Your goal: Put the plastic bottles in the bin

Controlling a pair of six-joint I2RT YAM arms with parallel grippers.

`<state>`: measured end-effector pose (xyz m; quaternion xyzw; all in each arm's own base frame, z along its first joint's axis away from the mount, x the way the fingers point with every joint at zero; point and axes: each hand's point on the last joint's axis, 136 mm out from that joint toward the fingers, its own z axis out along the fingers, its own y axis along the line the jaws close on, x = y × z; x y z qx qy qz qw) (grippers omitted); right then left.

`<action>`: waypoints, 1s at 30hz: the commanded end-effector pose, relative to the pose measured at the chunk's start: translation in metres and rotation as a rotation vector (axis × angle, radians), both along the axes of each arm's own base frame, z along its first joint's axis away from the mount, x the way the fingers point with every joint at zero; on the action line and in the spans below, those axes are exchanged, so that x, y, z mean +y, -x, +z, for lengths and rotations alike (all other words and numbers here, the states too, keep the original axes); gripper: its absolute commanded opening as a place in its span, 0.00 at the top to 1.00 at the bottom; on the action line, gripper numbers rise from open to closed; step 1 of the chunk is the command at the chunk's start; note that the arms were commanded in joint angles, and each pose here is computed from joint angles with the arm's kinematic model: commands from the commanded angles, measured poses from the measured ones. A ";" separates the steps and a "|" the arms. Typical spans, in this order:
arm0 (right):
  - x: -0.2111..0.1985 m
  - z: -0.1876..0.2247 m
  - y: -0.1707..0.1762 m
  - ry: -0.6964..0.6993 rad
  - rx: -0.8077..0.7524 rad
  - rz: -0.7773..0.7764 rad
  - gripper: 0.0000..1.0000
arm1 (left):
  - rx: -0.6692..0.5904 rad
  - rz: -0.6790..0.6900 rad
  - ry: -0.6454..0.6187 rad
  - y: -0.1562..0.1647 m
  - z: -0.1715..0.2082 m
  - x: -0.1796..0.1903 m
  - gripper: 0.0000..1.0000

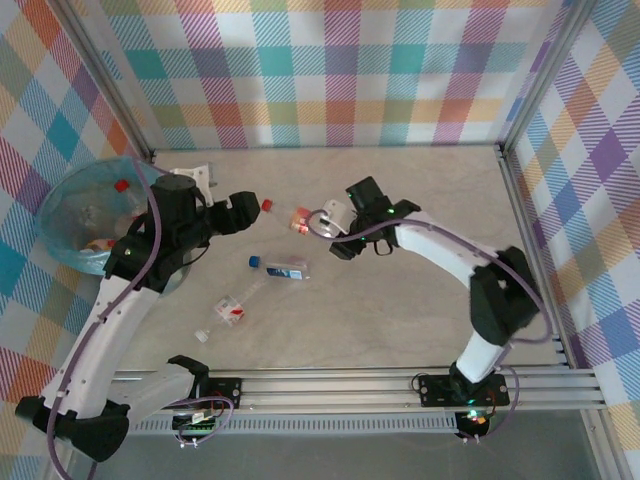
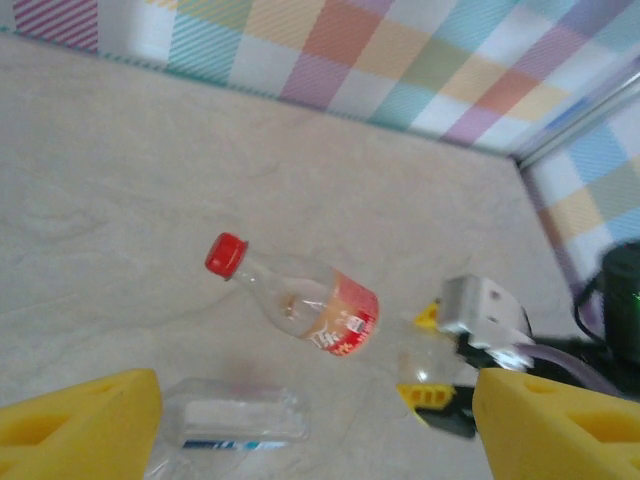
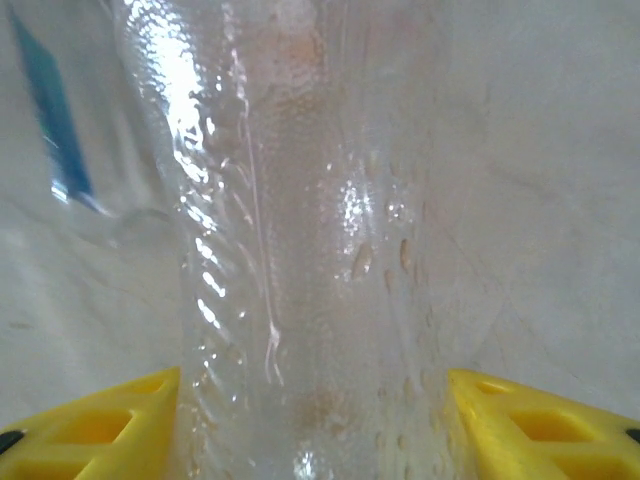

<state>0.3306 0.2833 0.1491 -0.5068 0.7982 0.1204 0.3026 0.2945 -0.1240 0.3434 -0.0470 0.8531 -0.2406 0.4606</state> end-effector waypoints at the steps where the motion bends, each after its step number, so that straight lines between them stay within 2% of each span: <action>1: 0.017 0.053 0.027 -0.279 0.018 0.001 0.53 | -0.093 0.011 0.140 -0.003 0.027 -0.008 0.18; 4: 0.023 0.088 0.059 -0.461 0.010 0.091 0.52 | -0.099 -0.068 0.214 0.000 0.038 -0.024 0.18; 8: 0.022 0.119 0.087 -0.585 0.012 0.168 0.52 | -0.099 -0.184 0.289 0.009 0.054 -0.045 0.21; 17: 0.016 0.139 0.116 -0.653 0.000 0.254 0.50 | -0.094 -0.333 0.370 0.023 0.076 -0.067 0.43; 23: 0.017 0.145 0.126 -0.677 0.011 0.291 0.50 | -0.065 -0.403 0.406 0.027 0.077 -0.080 0.47; 27: 0.018 0.146 0.130 -0.682 0.021 0.304 0.50 | -0.063 -0.415 0.405 0.029 0.077 -0.082 0.56; 30: 0.018 0.144 0.131 -0.676 0.025 0.304 0.49 | -0.065 -0.402 0.393 0.028 0.075 -0.080 0.68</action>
